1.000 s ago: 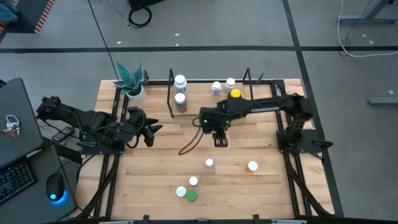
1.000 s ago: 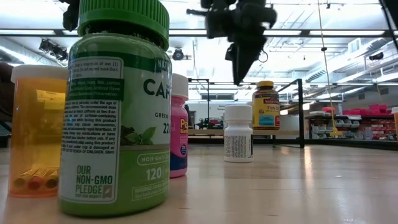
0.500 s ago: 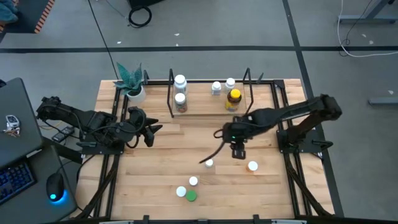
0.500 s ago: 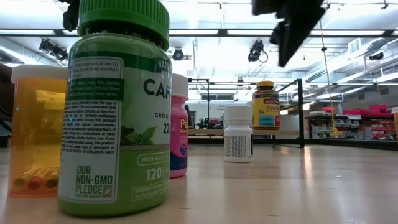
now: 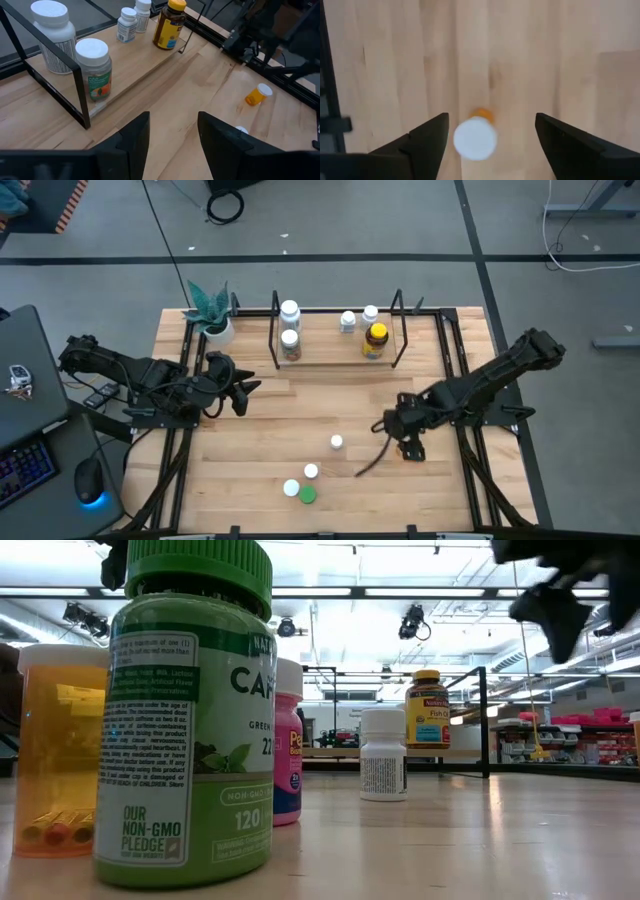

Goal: Pick and place medicine bottles onto shelf by color
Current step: Put the yellow pill bottle on the shelf

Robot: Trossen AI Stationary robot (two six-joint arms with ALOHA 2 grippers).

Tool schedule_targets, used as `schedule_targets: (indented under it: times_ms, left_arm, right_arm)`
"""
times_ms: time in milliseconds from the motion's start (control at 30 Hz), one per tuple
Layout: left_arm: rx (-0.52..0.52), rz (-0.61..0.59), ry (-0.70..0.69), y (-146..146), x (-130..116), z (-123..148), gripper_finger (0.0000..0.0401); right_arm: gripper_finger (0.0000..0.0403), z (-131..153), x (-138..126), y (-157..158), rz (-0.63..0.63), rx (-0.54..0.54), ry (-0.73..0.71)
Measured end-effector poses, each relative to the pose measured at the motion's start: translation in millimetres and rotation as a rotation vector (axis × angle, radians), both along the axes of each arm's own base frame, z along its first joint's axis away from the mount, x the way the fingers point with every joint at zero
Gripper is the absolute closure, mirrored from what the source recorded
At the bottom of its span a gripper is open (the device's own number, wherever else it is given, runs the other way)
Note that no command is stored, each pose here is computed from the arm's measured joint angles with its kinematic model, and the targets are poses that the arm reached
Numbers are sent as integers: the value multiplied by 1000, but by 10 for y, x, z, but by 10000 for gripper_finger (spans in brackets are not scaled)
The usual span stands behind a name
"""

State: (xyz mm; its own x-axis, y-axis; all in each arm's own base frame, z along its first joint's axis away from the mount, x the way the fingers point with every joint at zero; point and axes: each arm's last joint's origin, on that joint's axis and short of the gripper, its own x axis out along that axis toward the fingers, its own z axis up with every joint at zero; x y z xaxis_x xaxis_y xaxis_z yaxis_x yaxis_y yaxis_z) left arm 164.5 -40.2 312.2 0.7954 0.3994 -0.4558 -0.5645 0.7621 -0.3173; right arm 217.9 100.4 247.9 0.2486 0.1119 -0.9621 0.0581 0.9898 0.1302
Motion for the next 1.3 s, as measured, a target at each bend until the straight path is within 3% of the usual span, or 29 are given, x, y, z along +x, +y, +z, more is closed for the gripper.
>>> schedule_targets:
  times_ms: [200, 367, 767, 900, 1133, 1300]
  left_arm:
    - [0, 0, 1, 0, 0, -1, 227]
    - [0, 0, 0, 0, 0, -1, 227]
    - [0, 0, 0, 0, 0, 0, 227]
    - [-1, 0, 0, 0, 0, 0, 227]
    - [1, -1, 1, 0, 0, 0, 227]
    - [13, -8, 7, 0, 0, -1, 227]
  right_arm:
    - [86, -261, -69, 219, 58, -12, 38]
    - [91, -375, -106, 337, 63, -86, 50]
    - [94, -731, -173, 401, 20, -163, 151]
    - [118, -792, -169, 406, 25, -139, 132]
    - [195, -789, -95, 348, 0, -108, 94]
    - [198, -664, 69, 207, 30, -104, 50]
